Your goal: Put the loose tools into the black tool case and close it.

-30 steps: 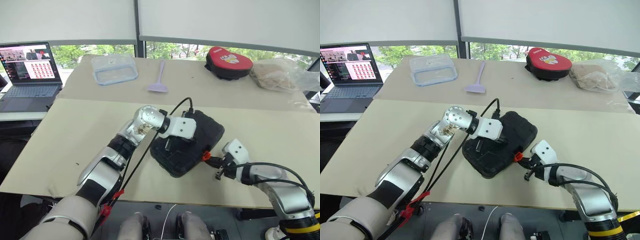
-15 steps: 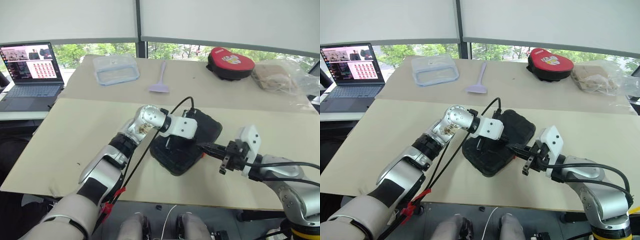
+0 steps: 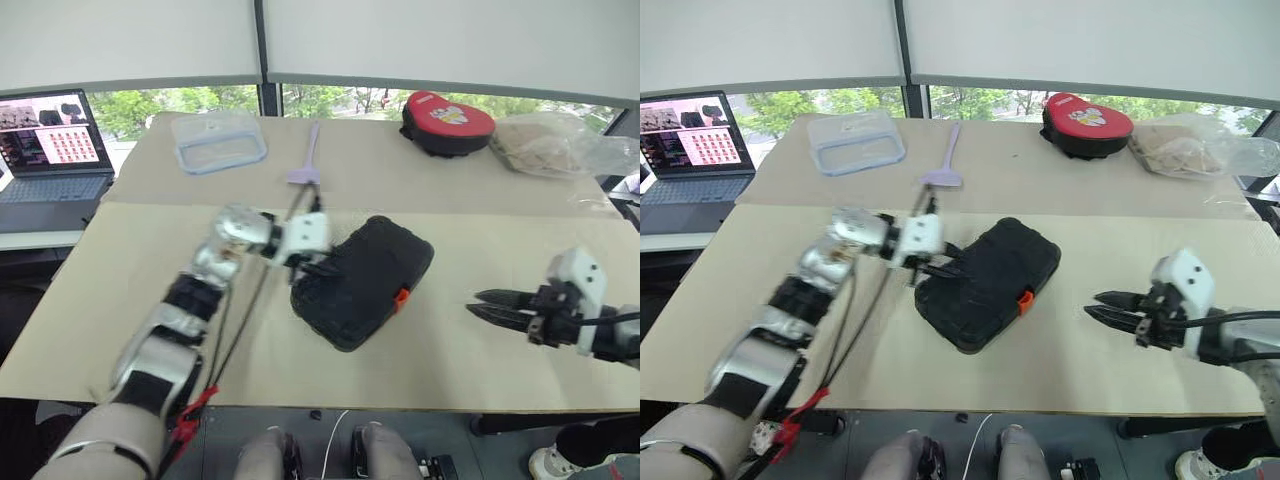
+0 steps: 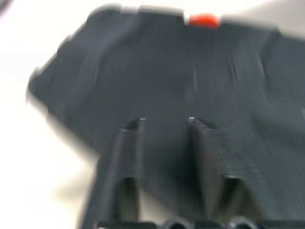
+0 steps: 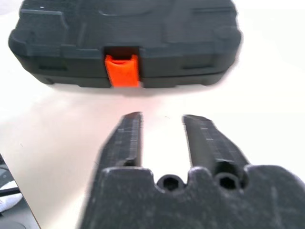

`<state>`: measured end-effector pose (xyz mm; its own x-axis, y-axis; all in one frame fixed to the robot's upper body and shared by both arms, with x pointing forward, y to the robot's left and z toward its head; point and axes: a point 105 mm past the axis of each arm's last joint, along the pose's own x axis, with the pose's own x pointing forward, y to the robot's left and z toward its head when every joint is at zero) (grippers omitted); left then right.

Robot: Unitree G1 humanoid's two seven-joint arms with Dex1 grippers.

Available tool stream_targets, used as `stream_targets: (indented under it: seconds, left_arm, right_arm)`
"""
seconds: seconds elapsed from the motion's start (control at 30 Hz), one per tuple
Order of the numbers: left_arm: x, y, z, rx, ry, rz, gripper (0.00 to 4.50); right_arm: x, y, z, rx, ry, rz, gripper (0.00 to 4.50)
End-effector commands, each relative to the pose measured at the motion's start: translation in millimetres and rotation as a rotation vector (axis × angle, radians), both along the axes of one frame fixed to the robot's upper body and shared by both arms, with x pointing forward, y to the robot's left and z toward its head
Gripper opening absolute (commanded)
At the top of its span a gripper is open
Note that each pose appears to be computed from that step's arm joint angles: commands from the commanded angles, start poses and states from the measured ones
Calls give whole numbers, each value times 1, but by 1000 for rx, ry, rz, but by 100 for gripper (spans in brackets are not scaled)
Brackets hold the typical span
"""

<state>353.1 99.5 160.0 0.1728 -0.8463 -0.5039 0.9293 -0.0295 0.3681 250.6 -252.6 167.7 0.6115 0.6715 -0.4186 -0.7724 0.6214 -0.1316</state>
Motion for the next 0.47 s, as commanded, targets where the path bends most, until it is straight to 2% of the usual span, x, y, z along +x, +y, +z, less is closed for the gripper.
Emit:
stream_targets:
  seconds: [0.03, 0.13, 0.17, 0.27, 0.47]
  left_arm:
    - [-31, 51, 9, 6, 176, 38, 347]
    - [-63, 87, 23, 8, 311, 104, 447]
    - [-72, 97, 27, 0, 333, 140, 450]
    - [-83, 110, 36, -49, 350, 223, 450]
    - [-87, 110, 39, -137, 331, 303, 450]
  right_arm:
    - [-6, -10, 26, 2, -43, 83, 326]
    - [-9, -18, 34, 1, -33, 113, 423]
    - [-11, -18, 37, 6, -29, 131, 441]
    - [-15, -18, 39, 14, -7, 172, 441]
    - [-16, -12, 35, 35, 31, 213, 441]
